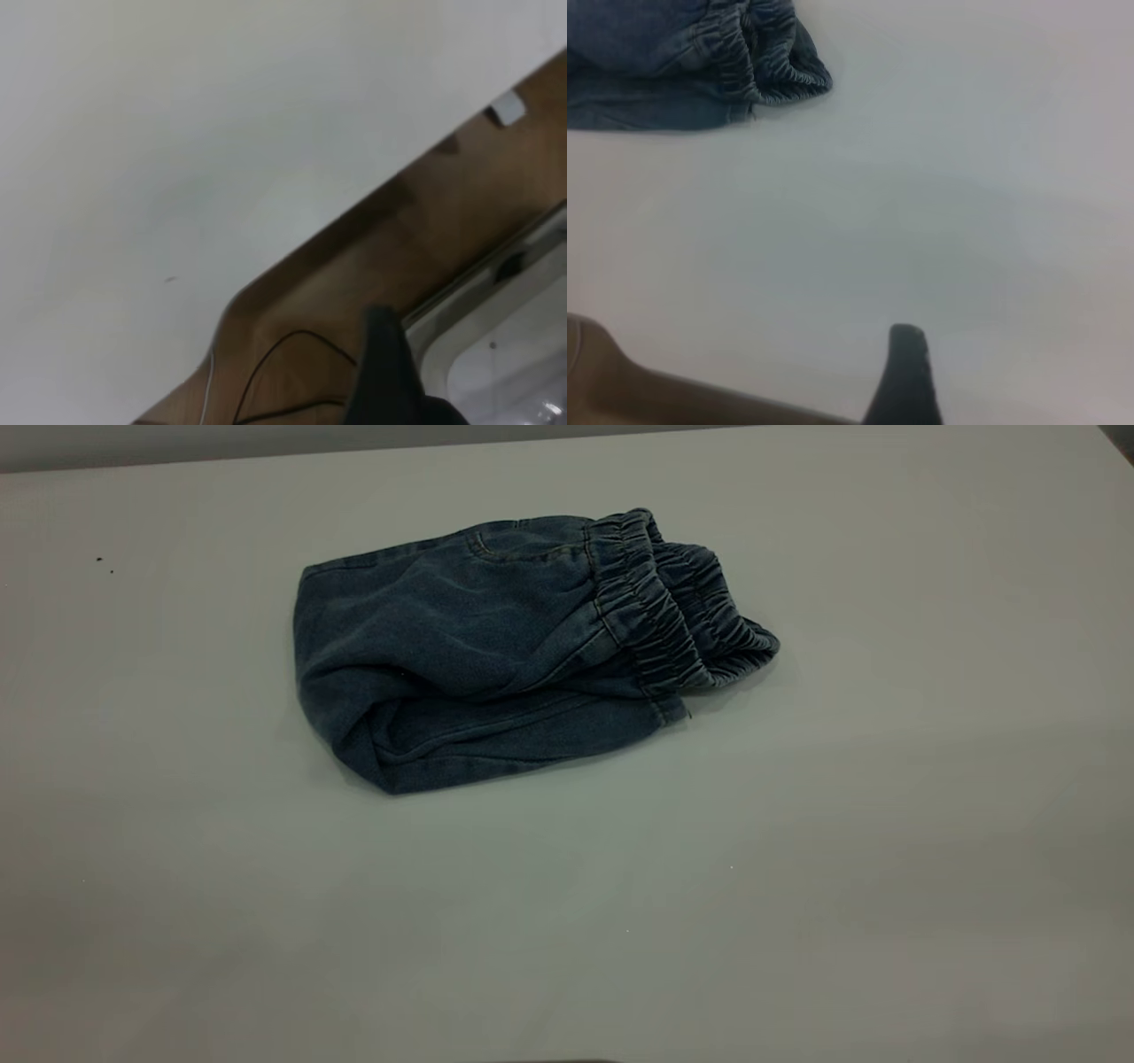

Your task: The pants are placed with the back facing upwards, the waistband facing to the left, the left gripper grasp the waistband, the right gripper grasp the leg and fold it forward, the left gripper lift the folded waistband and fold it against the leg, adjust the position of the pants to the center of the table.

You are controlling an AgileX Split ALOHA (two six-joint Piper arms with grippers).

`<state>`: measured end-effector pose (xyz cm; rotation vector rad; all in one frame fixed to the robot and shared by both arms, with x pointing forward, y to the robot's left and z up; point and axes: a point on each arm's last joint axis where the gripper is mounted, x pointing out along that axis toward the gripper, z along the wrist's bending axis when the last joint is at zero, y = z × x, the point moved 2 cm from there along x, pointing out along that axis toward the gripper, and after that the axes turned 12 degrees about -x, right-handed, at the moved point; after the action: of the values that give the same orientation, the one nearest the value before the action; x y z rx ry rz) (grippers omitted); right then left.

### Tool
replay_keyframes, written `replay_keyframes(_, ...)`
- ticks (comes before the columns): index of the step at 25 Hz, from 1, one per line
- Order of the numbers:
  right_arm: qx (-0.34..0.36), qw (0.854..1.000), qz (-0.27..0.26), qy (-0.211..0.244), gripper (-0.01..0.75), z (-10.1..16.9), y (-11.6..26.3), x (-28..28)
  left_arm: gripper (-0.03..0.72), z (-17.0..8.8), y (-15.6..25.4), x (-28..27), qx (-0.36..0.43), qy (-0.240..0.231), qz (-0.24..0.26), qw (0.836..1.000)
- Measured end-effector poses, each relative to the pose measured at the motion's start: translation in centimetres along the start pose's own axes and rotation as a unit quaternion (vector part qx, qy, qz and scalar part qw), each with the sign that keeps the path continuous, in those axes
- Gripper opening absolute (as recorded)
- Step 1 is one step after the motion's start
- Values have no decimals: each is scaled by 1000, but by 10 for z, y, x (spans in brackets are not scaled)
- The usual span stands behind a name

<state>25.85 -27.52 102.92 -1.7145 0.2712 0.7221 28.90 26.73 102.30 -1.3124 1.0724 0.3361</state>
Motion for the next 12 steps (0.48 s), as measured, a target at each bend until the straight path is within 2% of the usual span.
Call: replay_keyframes(12,0,1000,0,0,510,0,0,0,444,1,2,-2,-4,-3,-11,1000)
